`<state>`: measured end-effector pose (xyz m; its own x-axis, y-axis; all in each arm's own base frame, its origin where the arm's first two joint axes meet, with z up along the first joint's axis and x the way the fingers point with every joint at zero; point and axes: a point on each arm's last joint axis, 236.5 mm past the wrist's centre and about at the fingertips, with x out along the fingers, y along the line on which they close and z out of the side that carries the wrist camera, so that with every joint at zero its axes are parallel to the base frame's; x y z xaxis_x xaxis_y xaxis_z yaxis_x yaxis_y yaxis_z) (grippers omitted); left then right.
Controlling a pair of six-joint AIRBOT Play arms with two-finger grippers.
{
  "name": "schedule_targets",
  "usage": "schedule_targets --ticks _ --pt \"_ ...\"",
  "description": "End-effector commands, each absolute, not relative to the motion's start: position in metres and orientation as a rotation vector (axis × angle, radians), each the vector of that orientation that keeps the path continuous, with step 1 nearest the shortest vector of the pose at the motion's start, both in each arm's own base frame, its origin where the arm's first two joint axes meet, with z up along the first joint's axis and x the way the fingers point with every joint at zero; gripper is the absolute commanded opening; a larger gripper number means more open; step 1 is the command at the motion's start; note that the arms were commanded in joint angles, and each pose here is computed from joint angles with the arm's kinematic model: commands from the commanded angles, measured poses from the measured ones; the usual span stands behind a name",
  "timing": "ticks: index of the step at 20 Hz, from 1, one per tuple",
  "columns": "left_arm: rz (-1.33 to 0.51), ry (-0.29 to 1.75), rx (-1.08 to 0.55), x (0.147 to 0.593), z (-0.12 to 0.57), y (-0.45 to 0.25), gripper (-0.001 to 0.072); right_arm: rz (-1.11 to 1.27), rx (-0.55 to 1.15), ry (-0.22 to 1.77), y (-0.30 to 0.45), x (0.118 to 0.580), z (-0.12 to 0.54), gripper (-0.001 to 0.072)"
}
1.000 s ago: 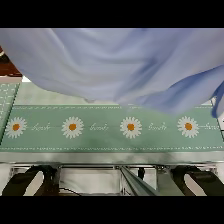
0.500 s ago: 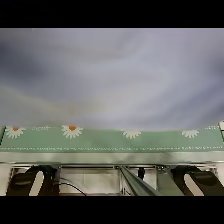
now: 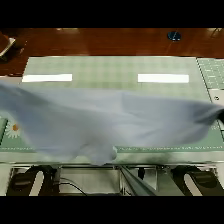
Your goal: Fold the shirts.
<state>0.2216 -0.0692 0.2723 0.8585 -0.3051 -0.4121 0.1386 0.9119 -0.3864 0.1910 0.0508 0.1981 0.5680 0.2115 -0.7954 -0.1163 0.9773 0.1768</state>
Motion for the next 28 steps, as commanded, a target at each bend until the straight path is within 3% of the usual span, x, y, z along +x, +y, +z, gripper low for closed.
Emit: schedule_targets --ticks 1,7,13,14,15,16,17,20,23,28 --pt "-0.299 0.770 -0.468 0.254 0.164 -0.086 0.0030 0.205 0.177 1.083 0.061 0.218 0.101 0.0019" --pt "-0.230 0.747 -0.640 0.376 0.100 -0.065 0.0030 0.158 0.226 1.141 0.060 0.339 0.030 0.0018" --pt "-0.239 0.861 -0.714 0.433 0.039 -0.081 0.0032 0.172 0.289 1.242 0.069 0.447 -0.018 0.0019" --pt "-0.250 0.879 -0.710 0.437 0.034 -0.088 0.0072 0.181 0.365 1.233 0.072 0.463 -0.017 0.0038" --pt "-0.265 0.896 -0.705 0.439 0.031 -0.095 0.0295 0.187 0.453 1.216 0.073 0.476 -0.013 0.0184" --pt "-0.292 0.928 -0.703 0.437 0.028 -0.103 0.0506 0.190 0.536 1.188 0.067 0.489 -0.006 0.0422" --pt "-0.339 0.972 -0.667 0.429 0.028 -0.108 0.0510 0.184 0.584 1.169 0.056 0.497 0.003 0.0416" --pt "-0.397 1.173 -0.551 0.385 0.021 -0.086 0.0509 0.148 0.597 1.170 -0.005 0.482 0.026 0.0415" --pt "-0.341 1.377 -0.562 0.320 0.005 -0.049 0.0509 0.012 0.496 1.319 -0.080 0.414 0.015 0.0412" --pt "-0.343 1.474 -0.652 0.215 -0.033 -0.076 0.0508 -0.084 0.697 1.416 -0.074 0.305 -0.052 0.0407"
